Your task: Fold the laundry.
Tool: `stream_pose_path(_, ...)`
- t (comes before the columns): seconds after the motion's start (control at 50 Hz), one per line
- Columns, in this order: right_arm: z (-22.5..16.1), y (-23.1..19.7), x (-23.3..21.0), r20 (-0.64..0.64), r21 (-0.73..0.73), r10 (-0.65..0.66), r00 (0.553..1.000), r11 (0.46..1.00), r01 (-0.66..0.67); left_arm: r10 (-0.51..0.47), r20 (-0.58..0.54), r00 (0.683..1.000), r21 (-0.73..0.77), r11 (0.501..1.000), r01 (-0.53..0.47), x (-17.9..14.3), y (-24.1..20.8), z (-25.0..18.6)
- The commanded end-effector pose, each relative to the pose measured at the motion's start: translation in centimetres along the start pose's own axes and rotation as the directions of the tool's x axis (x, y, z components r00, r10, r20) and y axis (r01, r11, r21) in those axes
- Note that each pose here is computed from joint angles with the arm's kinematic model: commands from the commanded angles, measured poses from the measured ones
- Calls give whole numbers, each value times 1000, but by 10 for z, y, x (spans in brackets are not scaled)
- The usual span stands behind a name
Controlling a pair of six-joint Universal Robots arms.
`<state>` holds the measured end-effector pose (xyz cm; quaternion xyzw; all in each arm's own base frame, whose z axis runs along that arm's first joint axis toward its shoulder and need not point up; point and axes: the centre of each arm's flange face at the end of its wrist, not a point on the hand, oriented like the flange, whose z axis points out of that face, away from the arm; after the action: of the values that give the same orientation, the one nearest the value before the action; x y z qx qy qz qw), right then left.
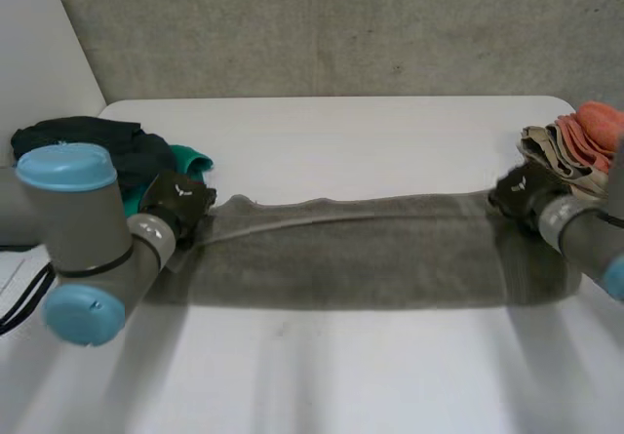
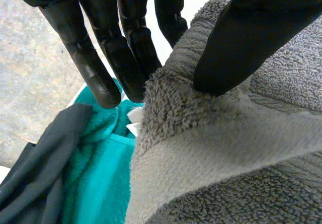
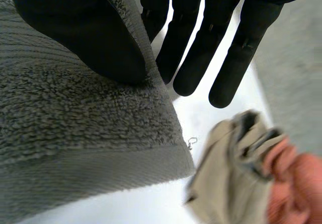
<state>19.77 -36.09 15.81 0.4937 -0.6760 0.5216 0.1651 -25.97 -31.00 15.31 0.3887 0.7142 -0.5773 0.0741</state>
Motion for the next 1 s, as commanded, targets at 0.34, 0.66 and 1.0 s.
stream_pose_path(0.34, 107, -26, -7, -205, 183, 34, 978, 983, 5, -28, 145, 989, 47, 999, 21, -10, -4, 49)
stream_pose_path(0.66, -15, -31, 44, -5, 109, 391, 920, 915, -388, -29, 9, 1000, 71, 997, 29, -13, -6, -36)
stream_pose_path(1.0, -25, 23, -16, 120, -18, 444, 888, 895, -445, -51, 113, 992, 125, 991, 37, -28, 31, 54)
